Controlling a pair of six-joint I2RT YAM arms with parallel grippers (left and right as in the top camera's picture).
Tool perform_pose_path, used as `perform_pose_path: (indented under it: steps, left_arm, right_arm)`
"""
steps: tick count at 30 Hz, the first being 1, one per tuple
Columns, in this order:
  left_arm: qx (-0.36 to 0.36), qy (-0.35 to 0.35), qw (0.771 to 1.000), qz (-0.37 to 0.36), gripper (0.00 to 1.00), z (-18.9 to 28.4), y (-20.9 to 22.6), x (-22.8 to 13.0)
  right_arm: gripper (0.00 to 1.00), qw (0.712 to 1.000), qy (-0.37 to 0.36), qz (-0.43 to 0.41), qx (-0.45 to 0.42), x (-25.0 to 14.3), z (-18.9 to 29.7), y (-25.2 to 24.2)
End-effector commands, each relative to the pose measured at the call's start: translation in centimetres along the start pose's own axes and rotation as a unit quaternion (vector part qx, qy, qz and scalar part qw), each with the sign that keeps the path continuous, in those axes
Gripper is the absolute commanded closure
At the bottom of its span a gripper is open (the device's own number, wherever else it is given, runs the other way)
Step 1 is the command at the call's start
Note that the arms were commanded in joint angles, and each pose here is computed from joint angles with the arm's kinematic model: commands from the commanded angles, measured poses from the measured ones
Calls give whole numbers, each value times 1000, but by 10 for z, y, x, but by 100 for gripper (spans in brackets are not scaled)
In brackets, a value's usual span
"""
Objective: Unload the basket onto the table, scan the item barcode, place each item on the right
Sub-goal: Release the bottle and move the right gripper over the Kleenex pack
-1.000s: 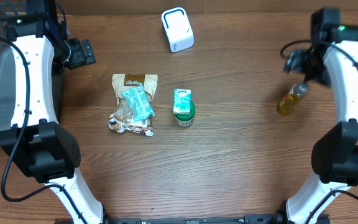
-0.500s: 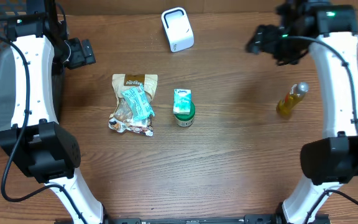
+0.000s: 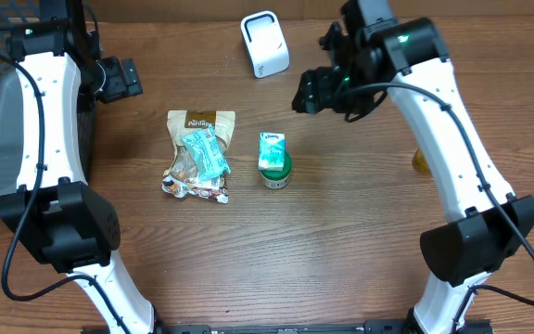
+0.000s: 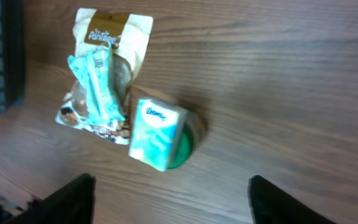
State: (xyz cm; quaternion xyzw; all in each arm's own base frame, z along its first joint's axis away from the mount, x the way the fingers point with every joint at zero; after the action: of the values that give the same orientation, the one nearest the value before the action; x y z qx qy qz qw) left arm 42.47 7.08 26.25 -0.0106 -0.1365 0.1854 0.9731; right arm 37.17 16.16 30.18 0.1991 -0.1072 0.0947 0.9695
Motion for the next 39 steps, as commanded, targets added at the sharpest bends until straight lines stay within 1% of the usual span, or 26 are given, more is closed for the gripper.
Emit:
perform_pose_path:
  steps: [1,4,8,9,10,16,17,20,22,26,28,30,34,39]
  left_arm:
    - [-4,-11,1000,-9,0,6,-1,4]
    - [-4,-11,1000,-9,0,6,-1,4]
    - [-4,-11,1000,-9,0,6,-1,4]
    - [-4,-11,1000,-9,1,6,-1,4]
    - [-4,-11,1000,-9,0,6,-1,4]
    - [-4,-11,1000,-9,0,6,-1,4]
    - [-4,-11,1000,-9,0,6,-1,4]
    - [-4,-11,1000,-9,1,6,-1,4]
    - [-4,-11,1000,-9,0,6,-1,4]
    - [-4,-11,1000,-9,0,6,-1,4]
    - [-4,-11,1000,-9,1,6,-1,4]
    - [-4,-11,1000,-9,0,6,-1,4]
    - [-4,-11,1000,-9,0,6,-1,4]
    - [-4,-11,1000,-9,0,6,-1,4]
  right_arm:
    - [31,1000,9,-17,2,-5,-10,6]
    - [37,1000,19,-24,-1,-8,-24,5]
    - [37,999,26,-23,-1,-11,-39,2]
    - [23,999,27,-23,-1,-11,-43,1]
    - [0,999,28,-24,-1,-12,-46,0]
    - [0,999,36,-27,-4,-16,-56,-5]
    - [6,999,36,-27,-4,-16,-56,-5]
    - [33,999,38,-27,-4,-16,-56,-5]
    - [43,999,41,-29,-5,-17,-56,-5]
    - [48,997,47,-53,-8,-19,-56,-5]
    - [51,997,48,-56,-8,-19,-56,-5]
    - [53,997,53,-53,-8,-22,-60,-3]
    - [53,997,64,-46,-8,-29,-73,1]
    - [53,996,74,-55,-9,-39,-94,6]
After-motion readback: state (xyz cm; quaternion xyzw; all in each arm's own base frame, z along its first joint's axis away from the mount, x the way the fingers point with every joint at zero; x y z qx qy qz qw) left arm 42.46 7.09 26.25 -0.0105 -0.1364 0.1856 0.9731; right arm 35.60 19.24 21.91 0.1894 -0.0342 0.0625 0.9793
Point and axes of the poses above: each gripper's point midway between its finger pads, its own z axis back along the fingers, its own y axis along the line the jaws close on, x = y × z, the point moved 9 cm from there along z, back along the fingers, and after that the axes turned 2 degrees about z, right-handed, at the moved point
